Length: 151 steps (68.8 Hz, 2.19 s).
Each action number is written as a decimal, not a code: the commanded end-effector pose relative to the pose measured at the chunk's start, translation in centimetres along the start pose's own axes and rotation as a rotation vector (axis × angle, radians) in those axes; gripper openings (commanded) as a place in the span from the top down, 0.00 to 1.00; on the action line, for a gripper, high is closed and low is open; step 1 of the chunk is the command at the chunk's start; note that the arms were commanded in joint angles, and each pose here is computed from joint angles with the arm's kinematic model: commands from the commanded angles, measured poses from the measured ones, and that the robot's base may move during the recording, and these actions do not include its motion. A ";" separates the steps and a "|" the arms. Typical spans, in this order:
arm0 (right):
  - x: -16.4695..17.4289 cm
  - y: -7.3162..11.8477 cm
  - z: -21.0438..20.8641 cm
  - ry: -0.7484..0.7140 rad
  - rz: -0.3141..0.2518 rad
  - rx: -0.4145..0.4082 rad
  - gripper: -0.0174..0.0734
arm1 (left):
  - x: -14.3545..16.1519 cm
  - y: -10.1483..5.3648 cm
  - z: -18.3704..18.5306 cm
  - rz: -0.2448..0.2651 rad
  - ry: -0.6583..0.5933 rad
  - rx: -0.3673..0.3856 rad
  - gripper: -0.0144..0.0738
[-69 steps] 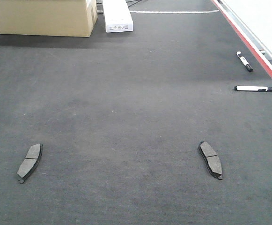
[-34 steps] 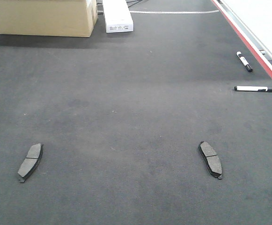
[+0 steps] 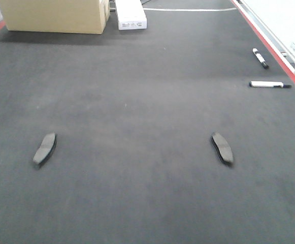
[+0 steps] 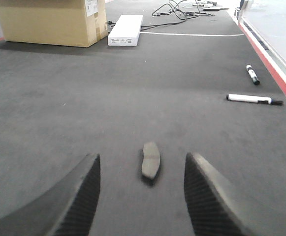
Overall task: Move and align brake pads A on conveyor
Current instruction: 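Raise both open grippers away from the placed pads, then drive the base away from the conveyor belt and turn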
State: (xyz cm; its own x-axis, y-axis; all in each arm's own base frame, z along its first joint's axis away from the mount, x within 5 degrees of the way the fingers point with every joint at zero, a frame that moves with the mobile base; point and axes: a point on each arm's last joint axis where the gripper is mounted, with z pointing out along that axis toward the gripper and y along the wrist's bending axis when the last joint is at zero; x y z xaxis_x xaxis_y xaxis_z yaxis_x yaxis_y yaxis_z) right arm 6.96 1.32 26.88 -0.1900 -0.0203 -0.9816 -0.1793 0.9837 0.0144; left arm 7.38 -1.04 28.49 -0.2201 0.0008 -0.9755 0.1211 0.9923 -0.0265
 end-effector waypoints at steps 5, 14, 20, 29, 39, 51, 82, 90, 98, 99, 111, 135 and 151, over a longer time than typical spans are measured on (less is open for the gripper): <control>-1.5 0.0 -0.2 -0.094 -0.009 0.004 0.40 | -1.5 0.0 -0.1 -0.016 -0.094 -0.005 0.45; -1.5 0.0 -0.2 -0.093 -0.009 0.004 0.40 | -1.5 0.0 -0.1 -0.016 -0.094 -0.005 0.45; -1.5 0.0 -0.2 -0.093 -0.009 0.004 0.40 | -1.5 0.0 -0.1 -0.016 -0.094 -0.005 0.45; -1.5 0.0 -0.2 -0.094 -0.009 0.004 0.40 | -1.5 0.0 -0.1 -0.016 -0.094 -0.005 0.45; -1.5 0.0 -0.2 -0.094 -0.009 0.004 0.40 | -1.5 0.0 -0.1 -0.016 -0.094 -0.005 0.45; -1.5 0.0 -0.2 -0.094 -0.009 0.004 0.40 | -1.5 0.0 -0.1 -0.016 -0.094 -0.005 0.45; -1.5 0.0 -0.2 -0.094 -0.009 0.004 0.40 | -1.5 0.0 -0.1 -0.016 -0.094 -0.006 0.45; -1.5 0.0 -0.2 -0.094 -0.009 0.004 0.40 | -1.5 0.0 -0.1 -0.016 -0.094 -0.006 0.45; -1.5 0.0 -0.2 -0.094 -0.009 0.004 0.40 | -1.5 0.0 -0.1 -0.016 -0.094 -0.006 0.45; -1.5 0.0 -0.2 -0.094 -0.009 0.004 0.40 | -1.5 0.0 -0.1 -0.016 -0.094 -0.006 0.45; -1.5 0.0 -0.2 -0.094 -0.009 0.004 0.40 | -1.5 0.0 -0.1 -0.016 -0.094 -0.006 0.45; -1.5 0.0 -0.2 -0.091 -0.009 0.003 0.40 | -1.5 0.0 -0.1 -0.016 -0.094 -0.006 0.45; -1.5 0.0 -0.2 -0.091 -0.009 0.003 0.40 | -1.5 0.0 -0.1 -0.016 -0.094 -0.006 0.45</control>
State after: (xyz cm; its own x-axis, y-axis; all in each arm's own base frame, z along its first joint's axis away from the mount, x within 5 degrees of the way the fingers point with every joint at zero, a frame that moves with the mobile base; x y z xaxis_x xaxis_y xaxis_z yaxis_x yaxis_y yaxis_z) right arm 6.93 1.32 26.89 -0.1882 -0.0193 -0.9819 -0.1795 0.9836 0.0151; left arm 7.38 -1.04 28.49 -0.2201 0.0008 -0.9755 0.1211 0.9923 -0.0265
